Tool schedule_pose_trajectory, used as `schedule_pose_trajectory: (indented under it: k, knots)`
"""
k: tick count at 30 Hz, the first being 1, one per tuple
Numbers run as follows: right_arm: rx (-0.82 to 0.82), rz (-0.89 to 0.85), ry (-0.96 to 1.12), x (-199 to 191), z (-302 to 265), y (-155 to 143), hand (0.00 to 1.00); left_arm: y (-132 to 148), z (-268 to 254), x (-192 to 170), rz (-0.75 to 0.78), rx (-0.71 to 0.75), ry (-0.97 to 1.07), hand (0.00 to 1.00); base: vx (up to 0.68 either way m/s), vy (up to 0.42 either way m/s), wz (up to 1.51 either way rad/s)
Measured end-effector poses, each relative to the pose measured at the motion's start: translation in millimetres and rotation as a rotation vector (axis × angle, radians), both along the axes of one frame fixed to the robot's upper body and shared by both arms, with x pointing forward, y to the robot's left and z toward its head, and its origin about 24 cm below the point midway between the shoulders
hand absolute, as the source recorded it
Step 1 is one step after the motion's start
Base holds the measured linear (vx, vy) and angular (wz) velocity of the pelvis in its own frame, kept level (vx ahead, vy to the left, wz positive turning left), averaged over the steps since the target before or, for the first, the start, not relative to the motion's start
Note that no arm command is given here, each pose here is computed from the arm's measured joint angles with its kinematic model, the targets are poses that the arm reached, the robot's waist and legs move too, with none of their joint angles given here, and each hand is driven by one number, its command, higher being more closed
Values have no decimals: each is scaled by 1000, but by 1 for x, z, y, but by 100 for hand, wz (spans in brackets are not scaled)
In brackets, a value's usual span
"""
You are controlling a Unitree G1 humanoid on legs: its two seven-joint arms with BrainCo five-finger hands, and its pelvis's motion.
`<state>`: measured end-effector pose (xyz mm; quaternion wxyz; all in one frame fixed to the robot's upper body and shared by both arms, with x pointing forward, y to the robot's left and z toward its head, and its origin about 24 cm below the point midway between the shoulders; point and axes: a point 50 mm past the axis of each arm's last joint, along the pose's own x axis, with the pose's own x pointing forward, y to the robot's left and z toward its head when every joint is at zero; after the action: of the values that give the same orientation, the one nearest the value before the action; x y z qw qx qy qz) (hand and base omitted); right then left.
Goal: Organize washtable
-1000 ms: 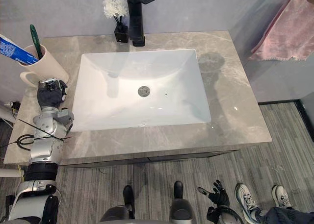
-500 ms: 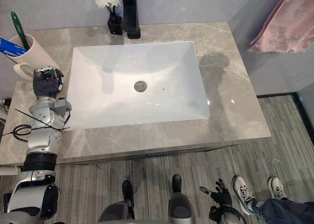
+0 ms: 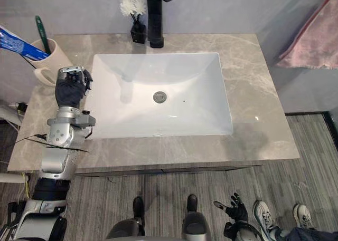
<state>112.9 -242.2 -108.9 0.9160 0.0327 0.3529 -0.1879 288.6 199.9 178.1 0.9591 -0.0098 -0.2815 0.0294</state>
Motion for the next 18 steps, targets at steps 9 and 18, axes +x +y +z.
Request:
schedule_pose_trajectory:
  k: [9, 18]
  knots:
    - [25, 2, 39, -15, -6, -1, 0, 20, -1, -69, 67, -43, -117, 100, 13, -9, 31]
    - [82, -48, 124, -40, -20, 11, 0, 65, -113, -147, 449, -356, 308, 0, -29, -26, 29]
